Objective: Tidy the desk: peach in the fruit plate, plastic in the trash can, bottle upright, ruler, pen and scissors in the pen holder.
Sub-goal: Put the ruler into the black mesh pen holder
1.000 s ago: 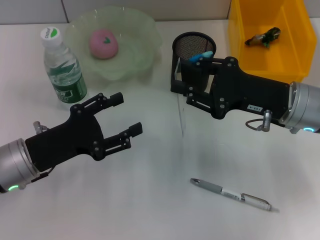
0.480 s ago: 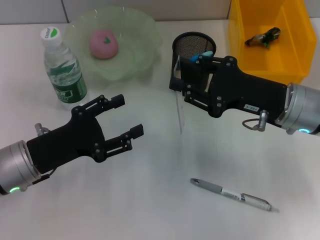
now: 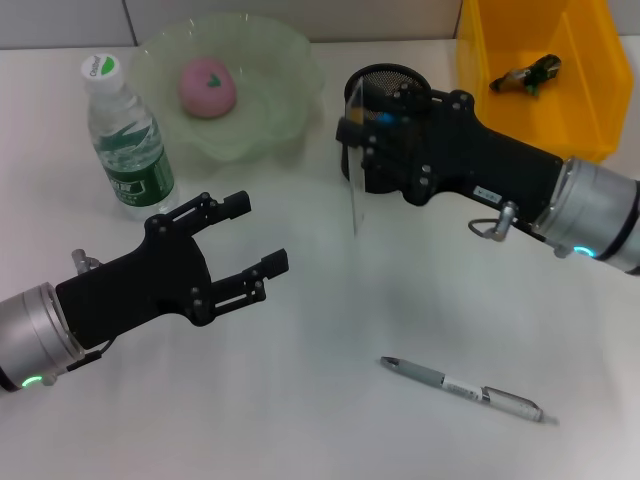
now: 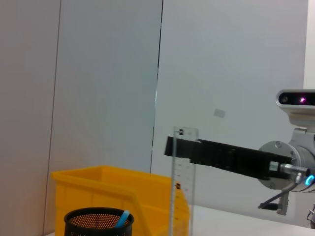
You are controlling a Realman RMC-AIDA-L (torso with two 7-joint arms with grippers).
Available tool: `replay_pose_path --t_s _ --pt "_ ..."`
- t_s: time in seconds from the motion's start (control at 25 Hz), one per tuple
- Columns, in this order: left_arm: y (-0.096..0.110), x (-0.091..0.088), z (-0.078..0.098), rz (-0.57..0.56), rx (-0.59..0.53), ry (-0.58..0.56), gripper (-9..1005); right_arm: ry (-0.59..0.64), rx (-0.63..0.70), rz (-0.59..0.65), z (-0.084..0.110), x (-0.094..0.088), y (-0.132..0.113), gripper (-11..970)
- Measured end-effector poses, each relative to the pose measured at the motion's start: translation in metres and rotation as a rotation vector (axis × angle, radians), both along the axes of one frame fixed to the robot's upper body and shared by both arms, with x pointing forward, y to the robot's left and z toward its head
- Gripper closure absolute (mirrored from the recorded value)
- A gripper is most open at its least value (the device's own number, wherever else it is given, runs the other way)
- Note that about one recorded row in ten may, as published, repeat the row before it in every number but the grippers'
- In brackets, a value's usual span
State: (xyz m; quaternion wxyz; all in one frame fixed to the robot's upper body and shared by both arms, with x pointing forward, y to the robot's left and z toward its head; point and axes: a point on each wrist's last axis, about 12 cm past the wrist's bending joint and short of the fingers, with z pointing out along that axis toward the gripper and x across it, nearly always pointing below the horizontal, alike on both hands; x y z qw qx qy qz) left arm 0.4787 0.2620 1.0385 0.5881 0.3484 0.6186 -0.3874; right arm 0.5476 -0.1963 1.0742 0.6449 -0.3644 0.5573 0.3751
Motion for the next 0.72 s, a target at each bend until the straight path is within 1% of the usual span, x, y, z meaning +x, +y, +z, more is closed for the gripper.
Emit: replay_pose_path --t_s 0.24,0.4,0.64,0.72 --pt "-0.0001 0.0002 -0.0002 0.001 0.000 0.003 201 -0.018 -0.018 -0.024 -0.0019 0.0031 0.0056 582" --pt "-0.0004 0.0012 -0.0001 0.002 0.003 0.003 201 -0.063 -0.028 -0.014 0.0008 0.0037 0.0075 582" --pt "-0.0012 0.0036 0.0005 0.000 0.007 0.005 201 -0.247 -0.125 -0.004 0.0021 0.0030 0.0090 582" --pt "-0.0010 0.0039 0.0006 0.002 0.007 0.005 201 -0.291 -0.145 -0.005 0.0018 0.0020 0.0088 582"
